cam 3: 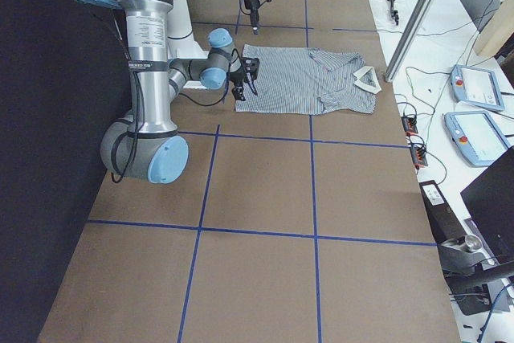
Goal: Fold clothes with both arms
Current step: 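Move both grippers to the shirt hem corners nearest the robot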
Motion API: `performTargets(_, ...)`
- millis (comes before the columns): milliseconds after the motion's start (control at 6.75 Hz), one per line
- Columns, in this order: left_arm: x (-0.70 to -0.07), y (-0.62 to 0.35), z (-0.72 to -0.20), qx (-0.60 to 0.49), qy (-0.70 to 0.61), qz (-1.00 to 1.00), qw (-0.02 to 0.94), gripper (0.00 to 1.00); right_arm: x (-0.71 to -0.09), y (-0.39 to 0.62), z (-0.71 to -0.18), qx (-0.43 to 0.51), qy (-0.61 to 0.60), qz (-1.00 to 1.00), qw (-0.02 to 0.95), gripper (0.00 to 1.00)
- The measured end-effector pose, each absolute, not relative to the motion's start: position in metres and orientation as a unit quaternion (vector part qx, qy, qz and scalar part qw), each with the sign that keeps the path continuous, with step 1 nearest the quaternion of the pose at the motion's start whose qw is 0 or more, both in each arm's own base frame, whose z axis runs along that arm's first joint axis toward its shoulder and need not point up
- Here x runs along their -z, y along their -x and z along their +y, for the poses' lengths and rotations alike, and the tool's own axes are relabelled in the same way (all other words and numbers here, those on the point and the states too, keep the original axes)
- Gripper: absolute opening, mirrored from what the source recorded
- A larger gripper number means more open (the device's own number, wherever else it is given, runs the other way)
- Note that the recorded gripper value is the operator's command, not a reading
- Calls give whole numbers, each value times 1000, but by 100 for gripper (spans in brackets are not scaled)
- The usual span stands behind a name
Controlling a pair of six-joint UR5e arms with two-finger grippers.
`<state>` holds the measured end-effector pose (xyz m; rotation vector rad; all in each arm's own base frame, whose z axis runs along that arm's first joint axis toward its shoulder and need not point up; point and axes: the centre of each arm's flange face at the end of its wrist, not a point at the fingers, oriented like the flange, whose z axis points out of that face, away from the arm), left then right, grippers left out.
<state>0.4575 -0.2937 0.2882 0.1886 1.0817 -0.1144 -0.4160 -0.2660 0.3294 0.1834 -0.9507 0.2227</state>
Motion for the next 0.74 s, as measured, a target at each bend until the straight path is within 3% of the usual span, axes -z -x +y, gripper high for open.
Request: performTargets(740, -330, -498, -269, 99, -59, 477, 871, 51, -328, 424, -258, -108, -88, -455, 879, 97)
